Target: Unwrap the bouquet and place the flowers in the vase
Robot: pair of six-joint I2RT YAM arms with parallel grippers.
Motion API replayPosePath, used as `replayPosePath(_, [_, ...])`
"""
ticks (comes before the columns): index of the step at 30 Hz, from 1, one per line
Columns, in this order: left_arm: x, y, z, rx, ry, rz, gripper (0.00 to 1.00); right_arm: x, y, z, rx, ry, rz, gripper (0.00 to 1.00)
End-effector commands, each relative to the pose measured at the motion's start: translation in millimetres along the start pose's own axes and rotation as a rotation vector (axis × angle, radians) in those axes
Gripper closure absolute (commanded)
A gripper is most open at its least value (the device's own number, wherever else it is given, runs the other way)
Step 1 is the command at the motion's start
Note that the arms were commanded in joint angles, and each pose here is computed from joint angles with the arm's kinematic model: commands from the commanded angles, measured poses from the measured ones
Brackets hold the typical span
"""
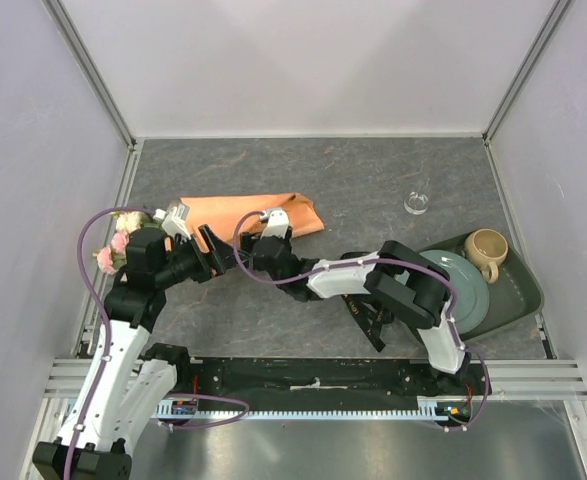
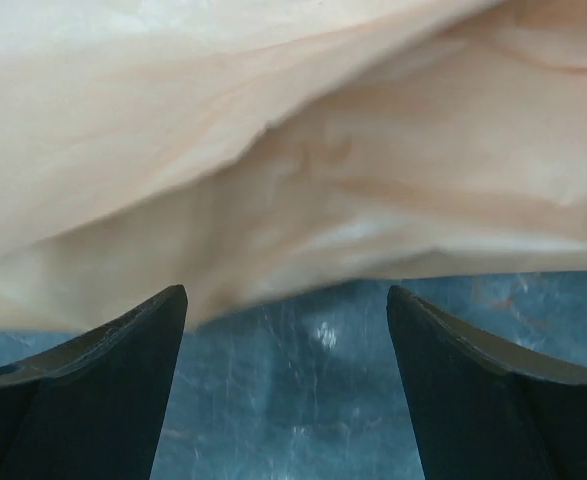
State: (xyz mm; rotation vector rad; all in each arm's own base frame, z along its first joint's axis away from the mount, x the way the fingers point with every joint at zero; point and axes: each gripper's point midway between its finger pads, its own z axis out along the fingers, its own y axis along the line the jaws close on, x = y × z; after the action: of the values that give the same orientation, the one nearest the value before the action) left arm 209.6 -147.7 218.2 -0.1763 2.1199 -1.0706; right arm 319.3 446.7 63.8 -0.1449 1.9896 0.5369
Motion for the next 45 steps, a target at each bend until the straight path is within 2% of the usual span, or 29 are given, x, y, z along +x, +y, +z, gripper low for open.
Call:
replayPosePath(1, [-2.5, -0.4, 0.8, -0.001, -0.027, -0.060, 0.14, -49.1, 29.5, -14.9, -0.131, -0.077, 0.021, 0.11])
replayPosePath(3, [-0.4, 6.8, 3.6, -0.032, -0.022, -0.091, 0.07, -51.7, 29.5, -29.2, -0.169, -0.077, 0.030, 0.11])
replayPosePath(6, [-0.4, 28.5, 12.5, -0.121, -0.030, -0.149, 0.00, -50.4, 17.4, -58.0, -0.203, -0.053, 0.044, 0.12])
replayPosePath(10, [-14.2, 49.5, 25.1, -0.211, -0.076, -0.177, 0.00, -54.4, -5.5, -99.7, -0.224, -0.039, 0.028, 0.09])
replayPosePath(14, [-38.3, 49.0, 46.4, -0.174, -0.120, -0.173, 0.01, -56.7, -34.5, -122.9, -0.215, -0.020, 0.009, 0.07])
replayPosePath(20, [-71.1, 52.4, 96.2, -0.097, -0.014, -0.214, 0.05, -65.5, -79.6, -151.0, -0.162, -0.018, 0.011, 0.06])
replayPosePath(22, [-96.9, 53.8, 106.2, -0.072, -0.002, -0.216, 0.10, -73.5, -87.1, -161.5, -0.160, -0.039, 0.003, 0.05])
replayPosePath(24, [-123.4, 57.4, 98.4, -0.090, -0.060, -0.185, 0.12, -74.0, -95.6, -166.7, -0.143, -0.030, -0.011, 0.05])
replayPosePath(26, [-147.5, 66.3, 76.0, -0.166, -0.166, -0.127, 0.08, -79.8, -97.8, -175.8, -0.153, -0.040, -0.012, 0.05])
replayPosePath(27, [-161.7, 71.5, 62.5, -0.221, -0.208, -0.050, 0.01, -85.8, -96.0, -181.5, -0.169, -0.054, -0.007, 0.04])
replayPosePath(28, [-162.7, 90.4, 49.3, -0.346, -0.223, -0.045, 0.00, -86.6, -95.7, -184.2, -0.178, -0.053, -0.007, 0.04])
replayPosePath(30, [-182.3, 102.3, 30.1, -0.447, -0.239, 0.037, 0.00, -89.2, -91.1, -192.2, -0.212, -0.054, 0.006, 0.03])
replayPosePath(32, [-177.9, 125.2, 26.9, -0.502, -0.164, 0.004, 0.00, -87.5, -87.3, -196.9, -0.245, -0.047, 0.016, 0.03])
replayPosePath(35, [-194.5, 150.4, 18.9, -0.512, -0.175, -0.045, 0.00, -86.9, -81.1, -203.2, -0.289, -0.036, 0.013, 0.03])
replayPosePath(41, [-195.4, 195.4, 49.5, -0.506, -0.072, -0.138, 0.03, -93.5, -88.1, -217.9, -0.284, -0.048, -0.022, 0.03])
replayPosePath(45, [-182.3, 184.5, 72.9, -0.329, -0.022, -0.194, 0.13, -100.4, -101.5, -229.1, -0.247, -0.082, -0.043, 0.02])
